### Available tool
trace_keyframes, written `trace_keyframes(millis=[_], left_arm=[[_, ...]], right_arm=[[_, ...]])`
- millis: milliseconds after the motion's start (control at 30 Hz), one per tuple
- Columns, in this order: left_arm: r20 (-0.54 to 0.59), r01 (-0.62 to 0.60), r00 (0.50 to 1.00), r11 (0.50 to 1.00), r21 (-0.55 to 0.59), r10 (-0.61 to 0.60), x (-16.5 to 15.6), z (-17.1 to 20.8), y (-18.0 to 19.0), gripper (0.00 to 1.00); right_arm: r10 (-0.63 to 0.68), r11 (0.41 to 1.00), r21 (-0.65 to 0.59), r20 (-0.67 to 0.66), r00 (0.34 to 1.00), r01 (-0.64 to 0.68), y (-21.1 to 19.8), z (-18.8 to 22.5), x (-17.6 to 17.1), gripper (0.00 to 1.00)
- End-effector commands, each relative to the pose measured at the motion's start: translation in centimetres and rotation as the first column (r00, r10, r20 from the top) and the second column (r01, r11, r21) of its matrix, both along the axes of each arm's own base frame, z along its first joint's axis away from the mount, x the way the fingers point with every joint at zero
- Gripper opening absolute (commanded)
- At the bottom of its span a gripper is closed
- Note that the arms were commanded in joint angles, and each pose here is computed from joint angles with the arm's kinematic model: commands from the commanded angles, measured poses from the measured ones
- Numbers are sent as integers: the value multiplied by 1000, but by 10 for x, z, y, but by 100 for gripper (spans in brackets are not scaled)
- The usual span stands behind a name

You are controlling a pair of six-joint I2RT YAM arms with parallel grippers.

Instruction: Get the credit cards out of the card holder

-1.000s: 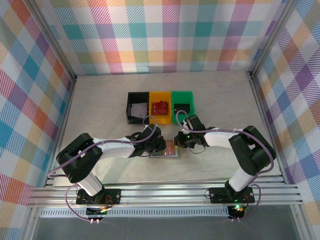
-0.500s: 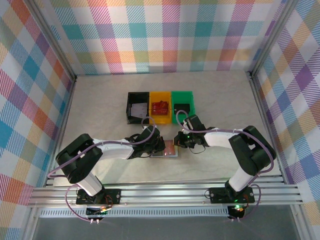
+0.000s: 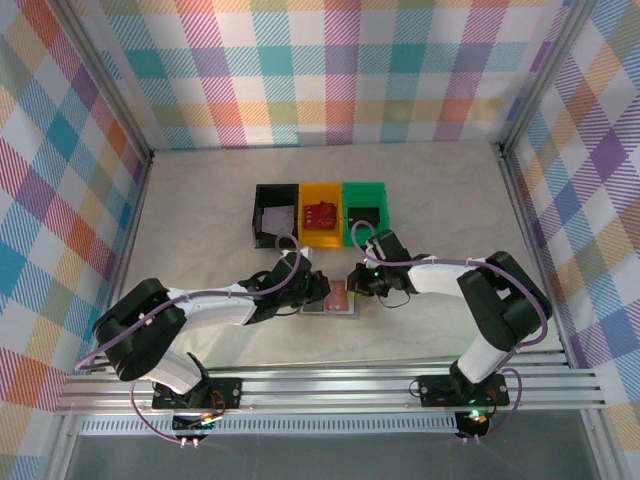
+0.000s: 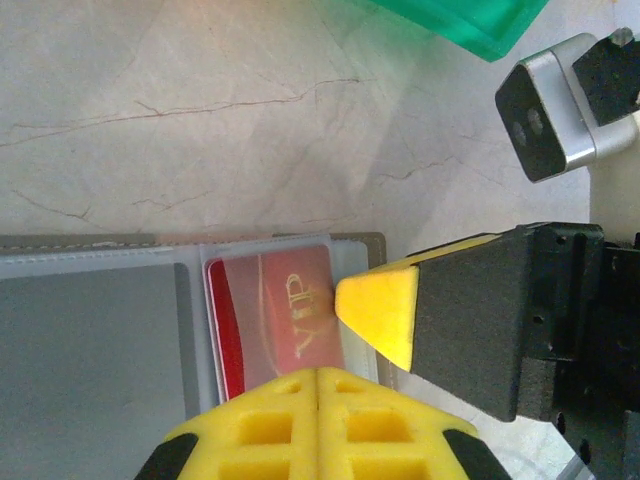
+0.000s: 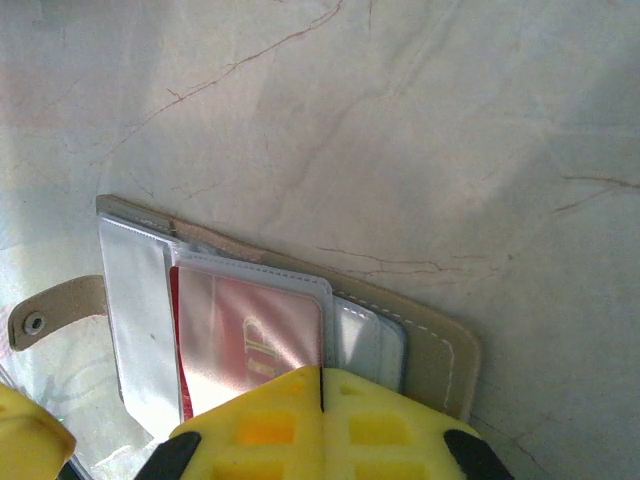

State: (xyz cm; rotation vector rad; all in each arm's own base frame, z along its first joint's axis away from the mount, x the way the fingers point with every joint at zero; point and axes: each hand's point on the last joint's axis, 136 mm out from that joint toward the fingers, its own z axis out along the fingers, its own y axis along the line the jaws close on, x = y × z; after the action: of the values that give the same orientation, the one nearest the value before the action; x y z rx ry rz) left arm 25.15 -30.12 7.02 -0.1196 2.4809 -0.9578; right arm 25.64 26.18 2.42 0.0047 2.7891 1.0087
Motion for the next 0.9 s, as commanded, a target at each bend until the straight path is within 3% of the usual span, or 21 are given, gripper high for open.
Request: trace_keyframes(millis=[0,500,667,867], left_arm=[[8,-7,1000,1000,4,7,-2,1,5,0],[-50,16,999,999,47,-13,-6,-17,0,0],[-61,21,998,998,59,-17,-7,-22,-2,2],[-68,27,997,996,80,-22,-8,-24,-2,13]], right_arm=[[32,999,-6,-12,999,-32,0,-1,-10,0],[86,996,10,146,986,-89,-4,40,-6,0],[40,998,-59,86,996,-35,-17,22,-2,0],[22,997,-80,23,999,-20,-20,7,-2,0]])
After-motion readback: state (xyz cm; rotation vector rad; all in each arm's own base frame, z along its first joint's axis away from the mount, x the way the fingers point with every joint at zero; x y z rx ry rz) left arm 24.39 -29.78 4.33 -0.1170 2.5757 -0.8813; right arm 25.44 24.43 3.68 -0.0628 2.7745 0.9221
